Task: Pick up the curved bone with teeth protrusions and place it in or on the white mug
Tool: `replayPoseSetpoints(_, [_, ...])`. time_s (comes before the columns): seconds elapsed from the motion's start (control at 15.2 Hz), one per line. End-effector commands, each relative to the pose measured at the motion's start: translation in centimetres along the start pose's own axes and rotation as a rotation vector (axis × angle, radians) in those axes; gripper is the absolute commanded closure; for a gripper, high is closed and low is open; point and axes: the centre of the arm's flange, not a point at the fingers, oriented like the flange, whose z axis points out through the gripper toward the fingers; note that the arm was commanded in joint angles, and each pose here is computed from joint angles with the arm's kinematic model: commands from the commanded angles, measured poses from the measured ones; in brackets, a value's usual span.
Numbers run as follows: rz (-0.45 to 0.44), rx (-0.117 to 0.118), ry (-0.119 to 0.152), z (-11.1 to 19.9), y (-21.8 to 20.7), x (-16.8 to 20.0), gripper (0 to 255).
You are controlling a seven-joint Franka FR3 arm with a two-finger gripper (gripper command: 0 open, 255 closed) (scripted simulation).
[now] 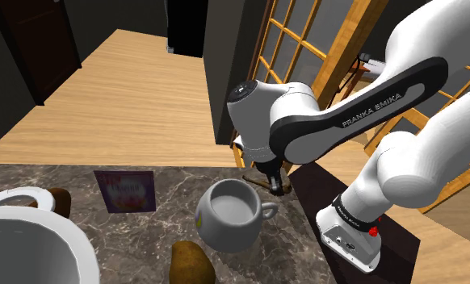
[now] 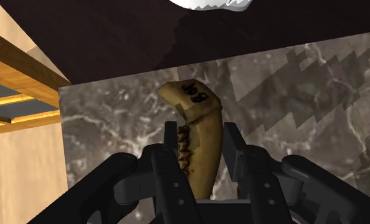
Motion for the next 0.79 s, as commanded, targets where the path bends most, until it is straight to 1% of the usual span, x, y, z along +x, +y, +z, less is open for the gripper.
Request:
replayPoseSetpoints(0.0, [-0.006, -0.021, -0.001, -0.6, 0.3, -0.5, 255])
replayPoseSetpoints(0.73, [-0.006, -0.021, -0.001, -5.5, 0.6, -3.7, 255])
